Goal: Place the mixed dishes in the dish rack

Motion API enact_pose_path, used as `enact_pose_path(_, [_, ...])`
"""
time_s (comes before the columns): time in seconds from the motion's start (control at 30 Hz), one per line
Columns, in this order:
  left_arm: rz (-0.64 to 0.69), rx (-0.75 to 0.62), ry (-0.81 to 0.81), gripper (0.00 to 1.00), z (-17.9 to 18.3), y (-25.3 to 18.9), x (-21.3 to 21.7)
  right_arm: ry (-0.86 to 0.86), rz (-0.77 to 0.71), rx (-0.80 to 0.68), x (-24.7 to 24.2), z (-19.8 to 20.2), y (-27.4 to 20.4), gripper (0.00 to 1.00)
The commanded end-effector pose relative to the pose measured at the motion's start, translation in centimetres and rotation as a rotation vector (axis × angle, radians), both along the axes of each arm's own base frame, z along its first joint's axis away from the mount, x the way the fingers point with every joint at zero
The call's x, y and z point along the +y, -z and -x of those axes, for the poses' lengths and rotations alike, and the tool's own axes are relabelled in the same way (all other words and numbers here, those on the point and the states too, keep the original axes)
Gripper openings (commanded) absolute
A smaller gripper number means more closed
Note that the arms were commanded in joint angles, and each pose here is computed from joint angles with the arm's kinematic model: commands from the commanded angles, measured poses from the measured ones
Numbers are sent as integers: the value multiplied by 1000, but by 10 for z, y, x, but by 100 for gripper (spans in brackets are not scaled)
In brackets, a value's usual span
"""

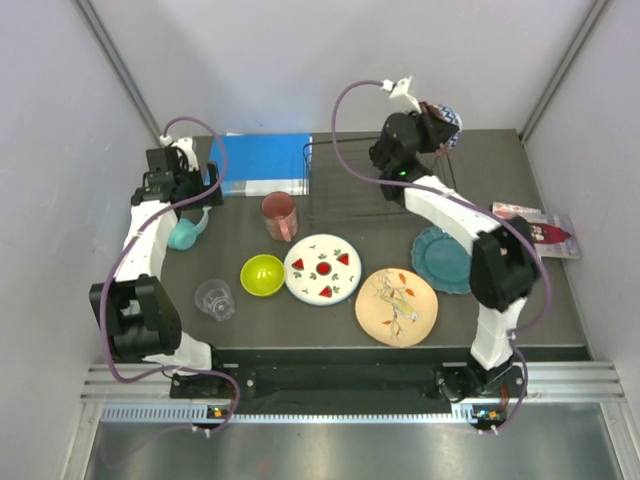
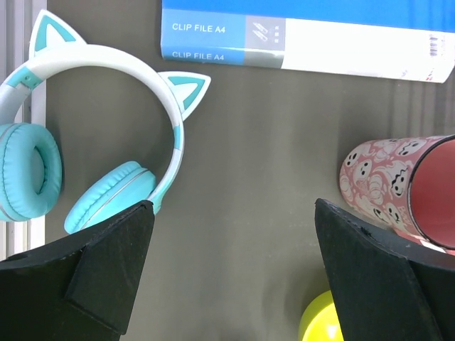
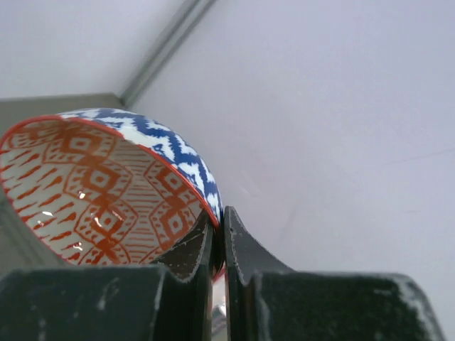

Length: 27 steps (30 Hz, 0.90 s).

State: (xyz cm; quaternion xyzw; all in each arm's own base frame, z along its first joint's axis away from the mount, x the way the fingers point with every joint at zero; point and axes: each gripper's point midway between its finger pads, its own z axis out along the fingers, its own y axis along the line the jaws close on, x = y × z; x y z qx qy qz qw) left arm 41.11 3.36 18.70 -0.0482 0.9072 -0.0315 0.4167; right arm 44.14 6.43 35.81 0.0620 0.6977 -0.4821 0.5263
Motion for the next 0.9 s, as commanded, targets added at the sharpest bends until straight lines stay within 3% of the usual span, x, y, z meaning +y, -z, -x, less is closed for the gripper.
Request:
enact_pose_path(0.0, [-25, -12, -4, 99, -4, -8, 6, 175, -91, -136, -12, 19, 9, 0])
enact_pose_path(0.27, [-33, 15, -19, 99, -3, -2, 10, 197, -37, -6, 6, -12, 78, 0])
enact_pose_path(0.87, [-40, 65, -61, 99, 0, 10, 23, 303, -78, 70, -3, -43, 133, 0])
